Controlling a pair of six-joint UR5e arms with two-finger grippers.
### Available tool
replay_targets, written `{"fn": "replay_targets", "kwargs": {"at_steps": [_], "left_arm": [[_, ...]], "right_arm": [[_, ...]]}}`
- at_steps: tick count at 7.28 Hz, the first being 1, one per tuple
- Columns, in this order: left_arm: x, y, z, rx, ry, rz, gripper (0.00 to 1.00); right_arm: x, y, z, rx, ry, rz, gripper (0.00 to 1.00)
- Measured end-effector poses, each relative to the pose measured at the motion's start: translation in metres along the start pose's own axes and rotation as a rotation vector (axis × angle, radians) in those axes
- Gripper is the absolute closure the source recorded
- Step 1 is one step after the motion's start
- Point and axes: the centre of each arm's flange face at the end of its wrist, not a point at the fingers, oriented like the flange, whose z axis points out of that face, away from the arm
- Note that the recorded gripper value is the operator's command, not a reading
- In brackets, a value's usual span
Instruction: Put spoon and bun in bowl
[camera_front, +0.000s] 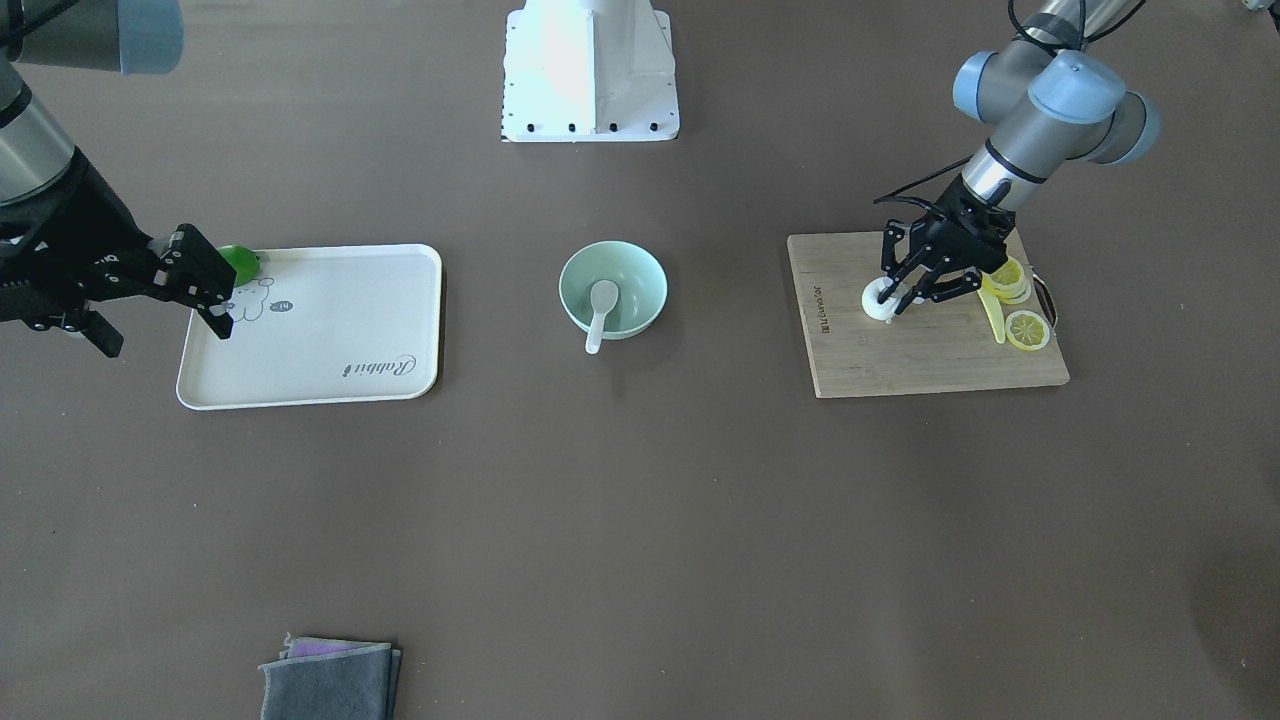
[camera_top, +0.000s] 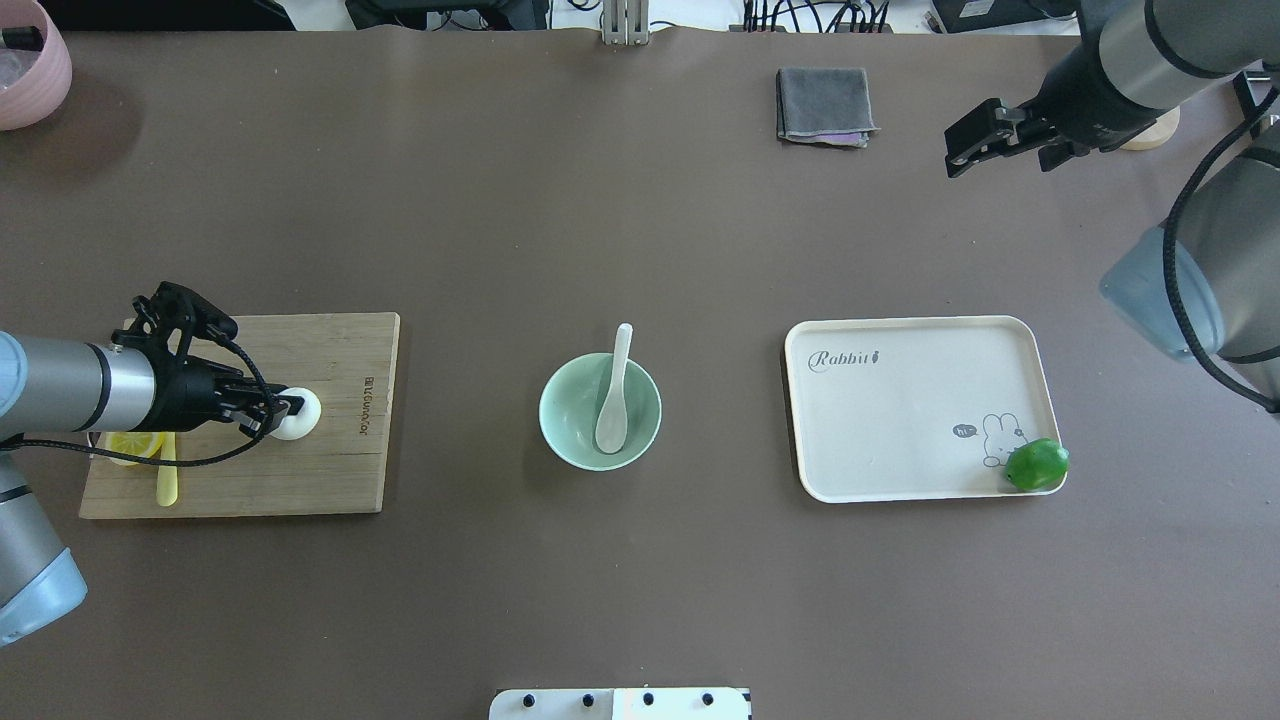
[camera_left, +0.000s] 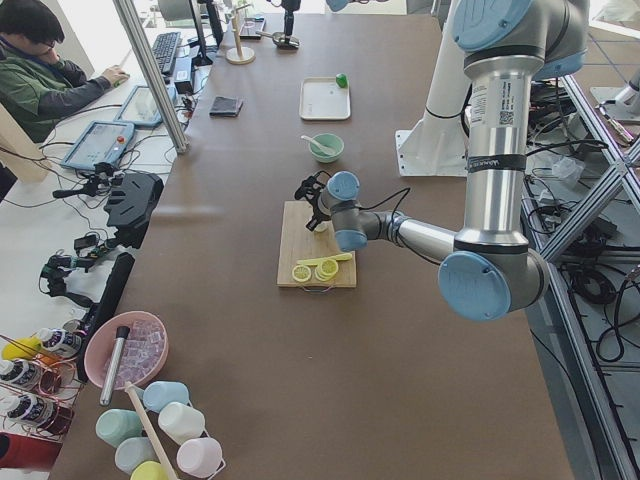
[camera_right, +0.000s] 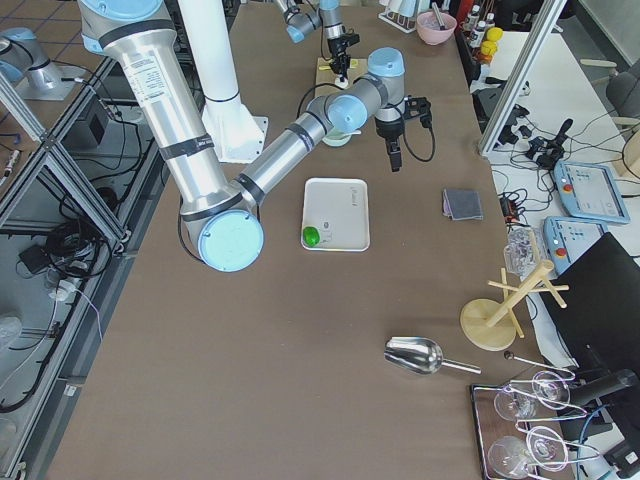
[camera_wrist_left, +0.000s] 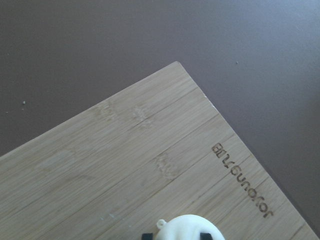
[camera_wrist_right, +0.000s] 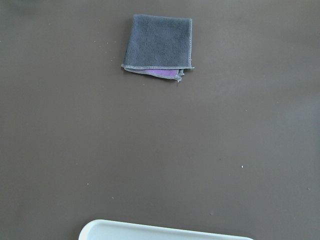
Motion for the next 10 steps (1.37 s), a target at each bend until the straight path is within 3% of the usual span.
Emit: {"fn": "replay_targets", "kwargs": {"at_steps": [1,3,6,7,8,9,10], "left_arm": [[0.004,-0.006,-0.007,0.058,0.006,-0.003,1.0],[0.038,-0.044,-0.014,0.153,0.079,-0.105,1.0],[0.148,-0.096,0.018,0.288,0.189,-0.258,1.0],[0.191,-0.103,0.029,0.327,0.218,-0.303,0.92],[0.23,-0.107,0.039,0.353,0.249,-0.343,0.36],[0.263,-0.11,0.045,0.364,0.28,-0.371,0.03],[0.285,-0.11,0.052,0.361,0.304,-0.4,0.02]], "right_arm": [[0.026,-0.003,-0.003,-0.011,0.005,-0.028,0.0],[0.093,-0.007,-0.002,-0.049,0.011,-0.094,0.0],[0.186,0.001,-0.003,-0.093,-0.002,-0.175,0.0],[0.208,0.004,-0.002,-0.103,-0.008,-0.192,0.0],[0.222,0.004,-0.003,-0.107,-0.014,-0.202,0.0],[0.228,0.005,-0.004,-0.108,-0.017,-0.206,0.0],[0.231,0.005,-0.004,-0.107,-0.019,-0.208,0.0]]}}
